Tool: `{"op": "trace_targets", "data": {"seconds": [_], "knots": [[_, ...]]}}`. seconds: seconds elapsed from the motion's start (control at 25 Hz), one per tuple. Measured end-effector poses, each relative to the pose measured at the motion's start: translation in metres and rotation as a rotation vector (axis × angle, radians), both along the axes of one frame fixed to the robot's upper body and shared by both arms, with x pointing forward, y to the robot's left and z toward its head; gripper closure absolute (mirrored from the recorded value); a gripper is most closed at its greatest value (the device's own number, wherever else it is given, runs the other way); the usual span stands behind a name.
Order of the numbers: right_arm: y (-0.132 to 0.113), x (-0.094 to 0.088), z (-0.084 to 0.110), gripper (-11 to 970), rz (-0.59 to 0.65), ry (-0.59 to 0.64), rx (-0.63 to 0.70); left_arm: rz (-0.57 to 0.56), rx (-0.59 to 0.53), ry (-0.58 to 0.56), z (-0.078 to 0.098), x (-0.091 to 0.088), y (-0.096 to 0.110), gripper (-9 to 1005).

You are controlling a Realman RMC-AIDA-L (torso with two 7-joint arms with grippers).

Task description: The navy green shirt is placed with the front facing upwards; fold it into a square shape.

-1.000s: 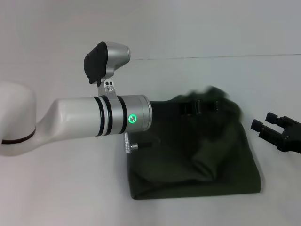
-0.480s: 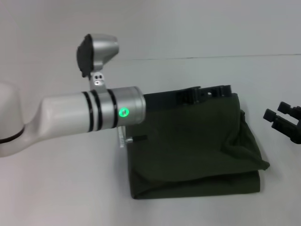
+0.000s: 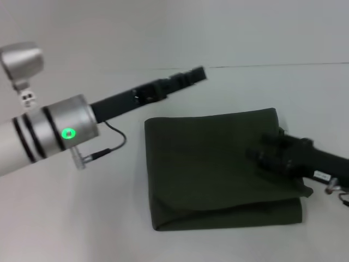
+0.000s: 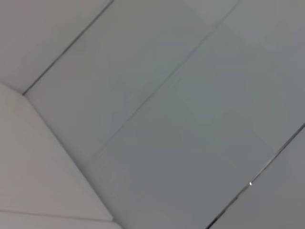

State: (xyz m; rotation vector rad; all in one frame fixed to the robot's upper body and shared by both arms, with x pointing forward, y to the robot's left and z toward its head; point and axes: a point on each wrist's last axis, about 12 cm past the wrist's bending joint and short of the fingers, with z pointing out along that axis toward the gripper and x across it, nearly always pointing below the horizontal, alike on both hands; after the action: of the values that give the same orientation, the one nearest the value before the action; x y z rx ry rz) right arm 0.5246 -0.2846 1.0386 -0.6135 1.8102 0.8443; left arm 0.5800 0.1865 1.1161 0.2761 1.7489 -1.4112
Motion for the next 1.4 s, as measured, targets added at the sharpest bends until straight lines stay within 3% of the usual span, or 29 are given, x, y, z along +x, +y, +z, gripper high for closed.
{"op": "trace_targets", "data": {"seconds": [0.24,0.56,0.84,1.04,1.2,1.4], "knots": [[-0.002,-0.013,-0.013,305,0.01,0.045,-0.038,0.039,-0.011,-0.012,-0.004,-0.005,0.016,104],[-0.022,-0.05,-0.035,306,-0.044,0.069,-0.094,0.038,-0.01,-0.018,-0.004,-0.005,0.015,104],[-0.032,-0.062,-0.045,305,-0.131,0.088,-0.106,0.025,-0.014,-0.023,-0.002,-0.006,0.014,104],[-0.027,-0.062,-0.038,305,-0.126,0.034,-0.03,0.022,-0.017,-0.023,-0.003,-0.007,0.015,105],[-0.017,-0.051,-0.021,305,-0.082,-0.036,0.06,0.013,-0.022,-0.025,-0.003,-0.008,0.015,105],[-0.013,-0.036,-0.017,305,-0.092,-0.048,0.057,-0.001,-0.031,-0.027,-0.002,-0.011,0.015,104]]}}
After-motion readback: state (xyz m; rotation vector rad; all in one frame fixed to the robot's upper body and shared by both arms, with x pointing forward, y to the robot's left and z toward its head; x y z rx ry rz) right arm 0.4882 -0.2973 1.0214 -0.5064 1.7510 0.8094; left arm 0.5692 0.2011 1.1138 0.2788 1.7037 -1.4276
